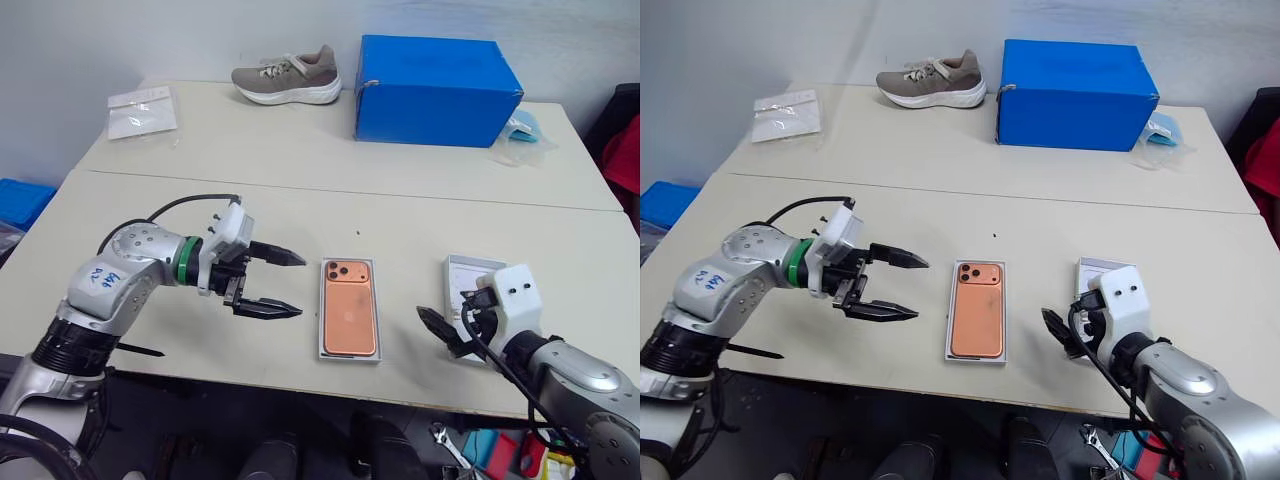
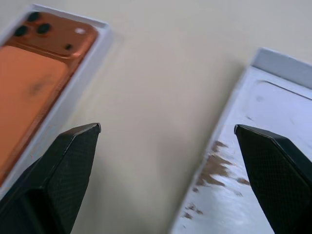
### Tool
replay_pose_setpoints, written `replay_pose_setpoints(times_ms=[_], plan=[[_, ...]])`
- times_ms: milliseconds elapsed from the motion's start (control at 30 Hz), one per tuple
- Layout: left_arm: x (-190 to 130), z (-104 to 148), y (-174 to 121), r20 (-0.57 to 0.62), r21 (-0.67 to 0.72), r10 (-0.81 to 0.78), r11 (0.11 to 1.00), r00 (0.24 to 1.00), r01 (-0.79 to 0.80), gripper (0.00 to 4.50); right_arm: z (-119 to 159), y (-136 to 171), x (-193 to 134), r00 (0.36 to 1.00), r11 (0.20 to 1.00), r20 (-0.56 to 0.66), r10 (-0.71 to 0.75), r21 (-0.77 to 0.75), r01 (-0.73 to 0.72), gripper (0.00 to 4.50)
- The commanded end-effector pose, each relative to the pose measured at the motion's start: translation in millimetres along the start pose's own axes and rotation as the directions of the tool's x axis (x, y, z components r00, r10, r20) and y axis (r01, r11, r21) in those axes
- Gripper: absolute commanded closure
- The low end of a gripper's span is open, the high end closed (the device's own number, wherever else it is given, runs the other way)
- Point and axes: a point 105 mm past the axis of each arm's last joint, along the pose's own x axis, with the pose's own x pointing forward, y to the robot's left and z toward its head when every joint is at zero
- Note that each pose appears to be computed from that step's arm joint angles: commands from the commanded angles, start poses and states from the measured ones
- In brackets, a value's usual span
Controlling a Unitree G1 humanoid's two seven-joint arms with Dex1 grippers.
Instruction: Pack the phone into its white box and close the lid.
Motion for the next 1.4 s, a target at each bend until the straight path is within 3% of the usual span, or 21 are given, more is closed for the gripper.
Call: replay_pose_setpoints(times_ms=[33, 167, 267, 633, 767, 867, 1000, 1133, 1233, 1400], plan=[[-3, 9, 1, -0.002, 0.071, 0.006, 0.997, 1.0, -0.006, 0.03, -3, -13, 2, 0.996, 0.995, -0.018, -0.091, 0.041, 0.092, 0.0], [-3, 5, -1, -0.016, 0.07, 0.018, 0.997, 1.0, -0.017, 0.03, -8, -15, 12, 0.994, 0.99, -0.034, -0.106, 0.095, 0.108, 0.0], [-3, 1, -4, -0.03, 0.069, 0.029, 0.997, 0.999, -0.027, 0.0, -10, -11, 23, 0.995, 0.989, -0.039, -0.087, 0.115, 0.091, 0.59], [-12, -8, -6, -0.056, 0.034, 0.062, 0.998, 0.997, -0.06, 0.0, -10, -5, 30, 0.998, 0.994, -0.037, -0.045, 0.103, 0.048, 4.45], [-18, -13, -7, -0.072, 0.023, 0.059, 0.998, 0.996, -0.057, 0.0, 10, 10, 24, 0.997, 0.989, 0.045, 0.067, 0.129, -0.072, 4.45], [-22, -17, -2, -0.087, 0.023, 0.088, 0.996, 0.992, -0.086, 0.0, 28, 33, 16, 0.962, 0.953, 0.104, 0.253, 0.143, -0.266, 4.45], [-26, -20, 1, -0.098, 0.016, 0.104, 0.995, 0.99, -0.103, 0.0, 52, 57, 10, 0.854, 0.82, 0.212, 0.476, 0.243, -0.518, 4.45], [-31, -26, 3, -0.122, 0.011, 0.124, 0.992, 0.985, -0.124, 0.0, 77, 87, 2, 0.644, 0.556, 0.34, 0.686, 0.326, -0.764, 4.45], [-36, -30, 4, -0.138, 0.007, 0.144, 0.989, 0.98, -0.144, 0.0, 86, 110, -11, 0.52, 0.382, 0.332, 0.787, 0.4, -0.833, 4.45], [-41, -33, -1, -0.149, 0.001, 0.162, 0.986, 0.975, -0.164, 0.0, 90, 144, -7, 0.4, 0.192, 0.36, 0.843, 0.492, -0.849, 4.45]])
